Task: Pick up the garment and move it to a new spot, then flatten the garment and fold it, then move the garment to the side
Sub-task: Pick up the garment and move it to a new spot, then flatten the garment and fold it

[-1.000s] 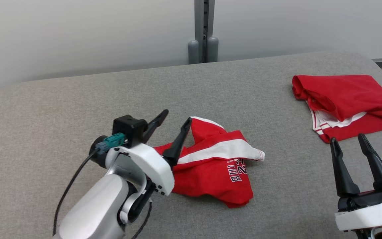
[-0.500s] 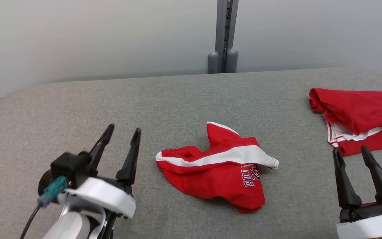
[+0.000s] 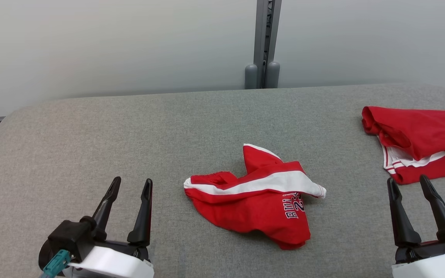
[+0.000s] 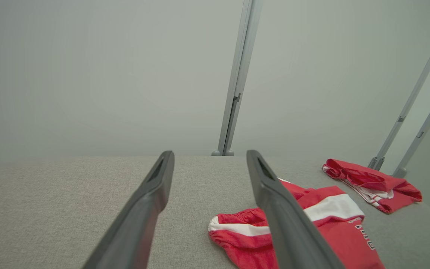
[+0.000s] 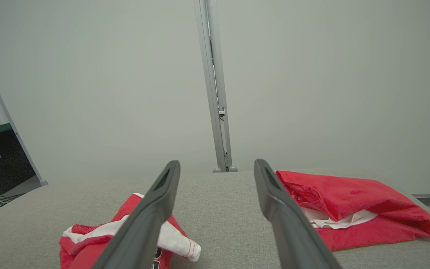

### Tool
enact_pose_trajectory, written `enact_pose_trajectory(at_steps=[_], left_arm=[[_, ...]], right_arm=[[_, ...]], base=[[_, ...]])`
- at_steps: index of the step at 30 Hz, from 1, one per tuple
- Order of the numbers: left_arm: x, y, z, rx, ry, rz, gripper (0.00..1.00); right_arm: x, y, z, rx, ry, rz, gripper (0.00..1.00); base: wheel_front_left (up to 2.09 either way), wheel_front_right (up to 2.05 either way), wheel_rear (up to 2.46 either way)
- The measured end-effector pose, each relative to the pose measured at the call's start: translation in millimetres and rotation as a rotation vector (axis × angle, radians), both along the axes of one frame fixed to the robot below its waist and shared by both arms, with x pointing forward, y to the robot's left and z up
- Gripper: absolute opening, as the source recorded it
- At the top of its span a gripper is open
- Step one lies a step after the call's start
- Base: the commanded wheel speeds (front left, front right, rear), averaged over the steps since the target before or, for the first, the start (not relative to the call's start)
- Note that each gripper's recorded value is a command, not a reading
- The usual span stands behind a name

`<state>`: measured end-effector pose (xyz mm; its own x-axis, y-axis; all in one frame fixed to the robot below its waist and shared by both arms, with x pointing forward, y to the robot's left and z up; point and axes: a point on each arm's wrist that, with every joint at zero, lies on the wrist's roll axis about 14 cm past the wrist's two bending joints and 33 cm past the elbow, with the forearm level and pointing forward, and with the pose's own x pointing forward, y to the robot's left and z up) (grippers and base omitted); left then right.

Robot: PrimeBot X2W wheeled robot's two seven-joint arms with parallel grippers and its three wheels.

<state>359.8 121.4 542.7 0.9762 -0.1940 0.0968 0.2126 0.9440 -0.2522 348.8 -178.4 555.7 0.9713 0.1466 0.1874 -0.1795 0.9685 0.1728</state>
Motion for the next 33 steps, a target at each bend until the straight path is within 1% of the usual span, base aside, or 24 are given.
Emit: enact_pose_trajectory(at_steps=[18, 33], left_arm=[[2.8, -3.1, 1.2, 0.000, -0.005, -0.007, 1.00], [1.5, 8.2, -7.2, -0.014, 0.012, 0.054, 1.00]], right_arm=[[-1.4, -3.7, -1.1, -0.004, 0.006, -0.009, 1.00], [0.2, -1.1, -1.3, -0.003, 0.009, -0.001, 1.00]], base=[[0.00, 0.00, 0.00], [0.00, 0.00, 0.00]])
